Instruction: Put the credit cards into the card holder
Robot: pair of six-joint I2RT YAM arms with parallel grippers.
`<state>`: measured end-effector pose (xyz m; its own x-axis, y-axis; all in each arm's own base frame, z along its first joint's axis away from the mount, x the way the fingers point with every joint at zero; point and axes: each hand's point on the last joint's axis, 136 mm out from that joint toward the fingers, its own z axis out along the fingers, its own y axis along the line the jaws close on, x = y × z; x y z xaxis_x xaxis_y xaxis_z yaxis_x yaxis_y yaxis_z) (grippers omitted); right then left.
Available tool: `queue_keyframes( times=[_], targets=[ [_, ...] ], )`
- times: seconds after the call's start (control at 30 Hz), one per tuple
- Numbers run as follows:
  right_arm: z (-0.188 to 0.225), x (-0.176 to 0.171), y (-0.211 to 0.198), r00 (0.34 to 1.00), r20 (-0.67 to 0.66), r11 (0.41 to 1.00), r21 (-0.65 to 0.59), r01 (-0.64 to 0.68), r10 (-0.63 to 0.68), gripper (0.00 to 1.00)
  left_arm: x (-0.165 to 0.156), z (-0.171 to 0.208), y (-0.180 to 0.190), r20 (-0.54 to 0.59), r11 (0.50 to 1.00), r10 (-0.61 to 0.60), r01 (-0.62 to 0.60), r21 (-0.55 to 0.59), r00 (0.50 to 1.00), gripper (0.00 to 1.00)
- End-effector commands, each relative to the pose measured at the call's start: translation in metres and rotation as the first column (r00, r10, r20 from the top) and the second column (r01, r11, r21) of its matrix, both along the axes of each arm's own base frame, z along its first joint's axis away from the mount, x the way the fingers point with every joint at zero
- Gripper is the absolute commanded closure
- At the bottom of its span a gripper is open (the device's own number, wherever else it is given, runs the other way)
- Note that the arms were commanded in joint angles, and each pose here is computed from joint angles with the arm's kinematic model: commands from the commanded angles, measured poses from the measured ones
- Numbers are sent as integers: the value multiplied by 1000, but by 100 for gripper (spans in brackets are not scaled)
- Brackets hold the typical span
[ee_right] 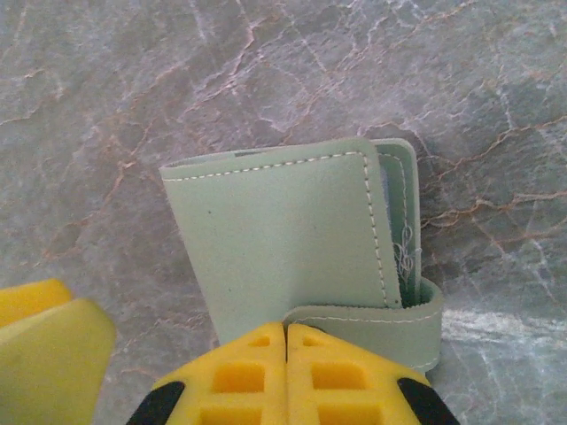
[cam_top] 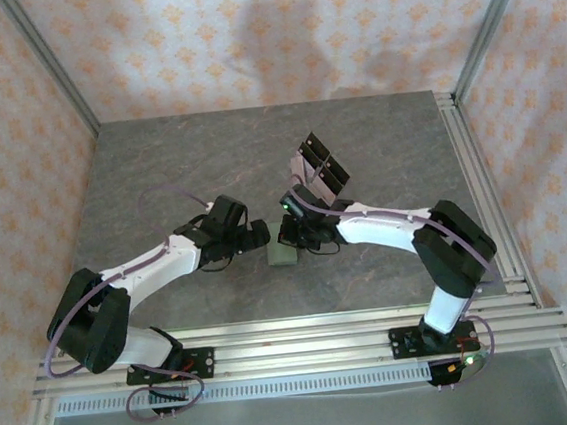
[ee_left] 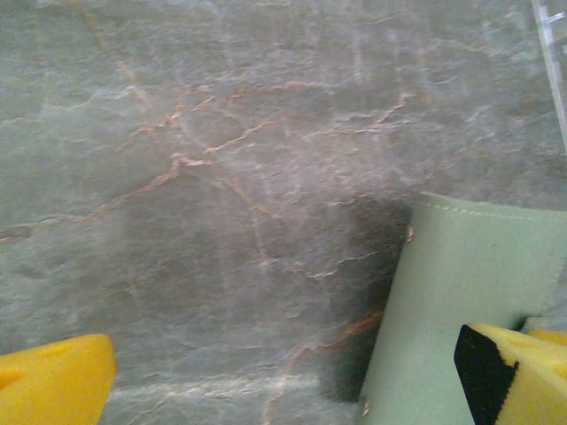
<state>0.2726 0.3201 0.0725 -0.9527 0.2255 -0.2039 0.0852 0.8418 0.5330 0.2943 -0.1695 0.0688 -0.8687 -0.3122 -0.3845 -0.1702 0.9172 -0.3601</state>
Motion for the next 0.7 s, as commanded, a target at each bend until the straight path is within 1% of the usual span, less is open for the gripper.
queue_keyframes(
  times=[0.0, 0.13, 0.3, 0.47, 0.67],
  targets=[
    [18, 0, 0, 999, 35, 999, 46, 4, -5, 100, 6, 2, -12, 20, 998, 11, -10, -69, 1000, 0],
    [21, 1, -4, 999, 33, 997, 69, 18, -20, 100, 11, 4, -19, 30, 994, 17, -13, -113, 999, 0],
    [27, 4, -5, 999, 23, 991, 129, 38, -42, 100, 17, 9, -27, 55, 982, 31, -20, -190, 998, 0],
    [43, 6, -6, 998, 35, 981, 185, 51, -58, 100, 24, 15, -31, 73, 954, 73, -49, -297, 995, 1],
    [63, 8, -2, 996, 53, 968, 246, 52, -67, 100, 32, 28, -37, 104, 925, 99, -53, -377, 990, 3]
  ],
)
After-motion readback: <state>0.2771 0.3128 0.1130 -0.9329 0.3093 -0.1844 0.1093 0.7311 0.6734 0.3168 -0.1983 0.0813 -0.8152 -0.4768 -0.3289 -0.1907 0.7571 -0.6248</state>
